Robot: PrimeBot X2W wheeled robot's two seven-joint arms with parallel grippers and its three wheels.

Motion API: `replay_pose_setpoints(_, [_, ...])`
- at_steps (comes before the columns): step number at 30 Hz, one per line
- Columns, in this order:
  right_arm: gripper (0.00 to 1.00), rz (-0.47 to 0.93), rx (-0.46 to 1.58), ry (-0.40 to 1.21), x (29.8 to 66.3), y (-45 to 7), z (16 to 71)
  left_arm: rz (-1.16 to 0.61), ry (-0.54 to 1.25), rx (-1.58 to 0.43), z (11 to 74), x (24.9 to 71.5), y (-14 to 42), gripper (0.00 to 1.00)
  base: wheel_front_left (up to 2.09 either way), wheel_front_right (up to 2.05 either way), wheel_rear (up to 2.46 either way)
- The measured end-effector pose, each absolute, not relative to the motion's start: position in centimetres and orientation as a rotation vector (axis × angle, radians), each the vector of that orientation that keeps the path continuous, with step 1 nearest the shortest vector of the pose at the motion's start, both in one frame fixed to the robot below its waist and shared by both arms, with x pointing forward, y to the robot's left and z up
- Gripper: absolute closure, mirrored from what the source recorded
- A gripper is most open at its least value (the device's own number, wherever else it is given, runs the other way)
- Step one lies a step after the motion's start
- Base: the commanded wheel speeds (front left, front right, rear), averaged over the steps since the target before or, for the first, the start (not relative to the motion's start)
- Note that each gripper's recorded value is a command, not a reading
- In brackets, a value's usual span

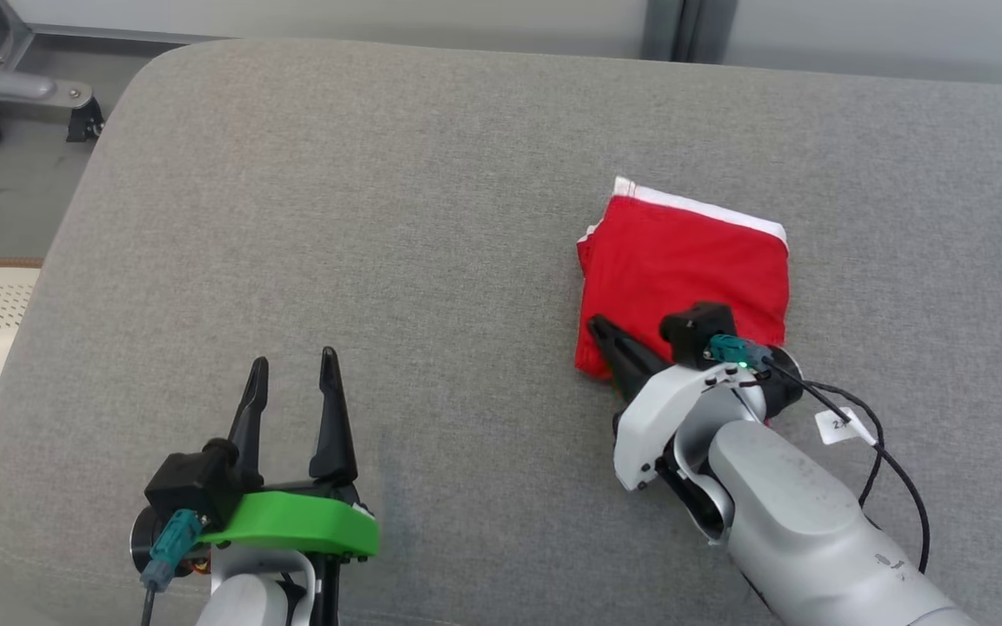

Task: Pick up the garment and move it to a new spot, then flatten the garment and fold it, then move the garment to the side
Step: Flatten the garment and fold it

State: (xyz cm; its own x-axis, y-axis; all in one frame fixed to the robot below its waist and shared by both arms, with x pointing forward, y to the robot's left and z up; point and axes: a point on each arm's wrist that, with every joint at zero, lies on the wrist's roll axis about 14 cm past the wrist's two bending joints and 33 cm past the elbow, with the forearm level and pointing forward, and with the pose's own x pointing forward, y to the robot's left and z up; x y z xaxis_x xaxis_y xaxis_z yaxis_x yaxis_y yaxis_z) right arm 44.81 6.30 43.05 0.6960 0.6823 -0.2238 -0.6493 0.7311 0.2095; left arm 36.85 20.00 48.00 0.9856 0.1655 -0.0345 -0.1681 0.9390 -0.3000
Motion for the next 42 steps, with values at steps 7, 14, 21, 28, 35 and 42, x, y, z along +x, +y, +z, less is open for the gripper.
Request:
replay_pose_setpoints(7, [1.00, 0.827, 0.079, 0.345, 42.7, 8.1, 41.9, 0.186, 0.002, -0.308, 48.2, 36.5, 20.4, 0.00, 0.00, 0.00, 0.00])
replay_pose_setpoints(14, [0.67, 0.796, 0.135, 0.228, 44.0, 7.4, 45.2, 0.161, 0.002, -0.314, 48.2, 36.8, 19.6, 0.00, 0.00, 0.00, 0.00])
replay_pose_setpoints(21, [0.00, 0.652, 0.210, 0.034, 46.3, 3.4, 51.0, 0.092, -0.024, -0.311, 49.2, 37.6, 18.0, 0.00, 0.00, 0.00, 0.00])
replay_pose_setpoints(28, [0.00, 0.446, 0.222, -0.082, 46.0, -3.9, 53.3, 0.030, -0.050, -0.283, 50.2, 38.6, 16.4, 0.00, 0.00, 0.00, 0.00])
replay_pose_setpoints(35, [0.00, 0.243, 0.210, -0.109, 43.8, -11.2, 52.7, -0.020, -0.063, -0.280, 50.7, 38.7, 15.3, 0.00, 0.00, 0.00, 0.00])
replay_pose_setpoints(42, [0.00, 0.137, 0.199, -0.103, 41.1, -15.0, 51.7, -0.015, -0.039, -0.269, 49.7, 37.9, 15.5, 0.00, 0.00, 0.00, 0.00])
